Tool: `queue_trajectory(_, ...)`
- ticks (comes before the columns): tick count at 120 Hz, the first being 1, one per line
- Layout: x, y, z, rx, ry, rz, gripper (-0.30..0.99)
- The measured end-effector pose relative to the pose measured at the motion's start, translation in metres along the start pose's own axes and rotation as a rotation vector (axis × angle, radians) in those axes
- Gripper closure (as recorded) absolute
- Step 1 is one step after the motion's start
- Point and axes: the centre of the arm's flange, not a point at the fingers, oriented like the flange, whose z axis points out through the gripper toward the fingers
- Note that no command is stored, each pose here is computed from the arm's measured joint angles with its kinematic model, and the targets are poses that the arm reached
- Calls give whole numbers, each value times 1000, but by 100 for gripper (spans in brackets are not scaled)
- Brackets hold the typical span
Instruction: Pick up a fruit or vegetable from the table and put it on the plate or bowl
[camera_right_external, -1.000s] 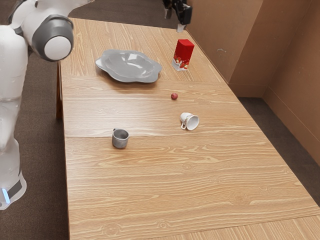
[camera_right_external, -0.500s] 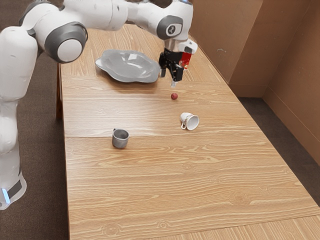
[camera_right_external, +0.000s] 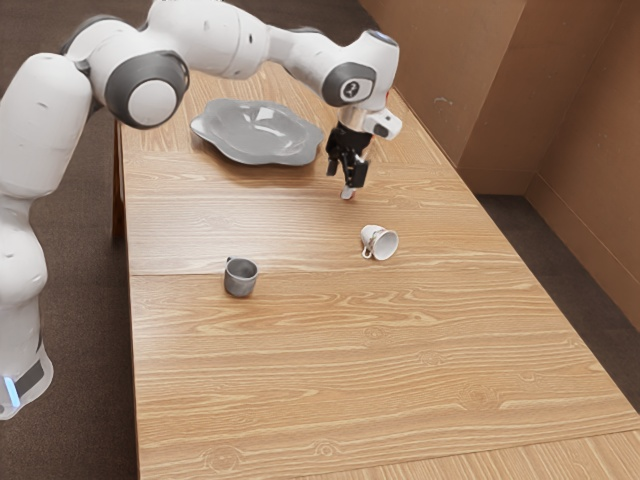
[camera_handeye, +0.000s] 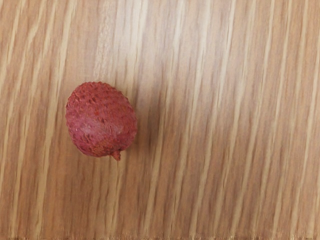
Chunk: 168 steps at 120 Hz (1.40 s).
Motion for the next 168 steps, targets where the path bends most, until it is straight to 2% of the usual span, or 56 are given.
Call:
queue_trajectory(11,2,1,9,5,-33,11,3)
queue_trajectory(37,9,-6,17,1,-54,17,3)
queue_trajectory(96,31,-21,22,-20,-26,16,3)
queue_trajectory(132,34,-12,35,-22,-64,26,2)
queue_trajectory(168,40,-14,29,-13,-67,23,2)
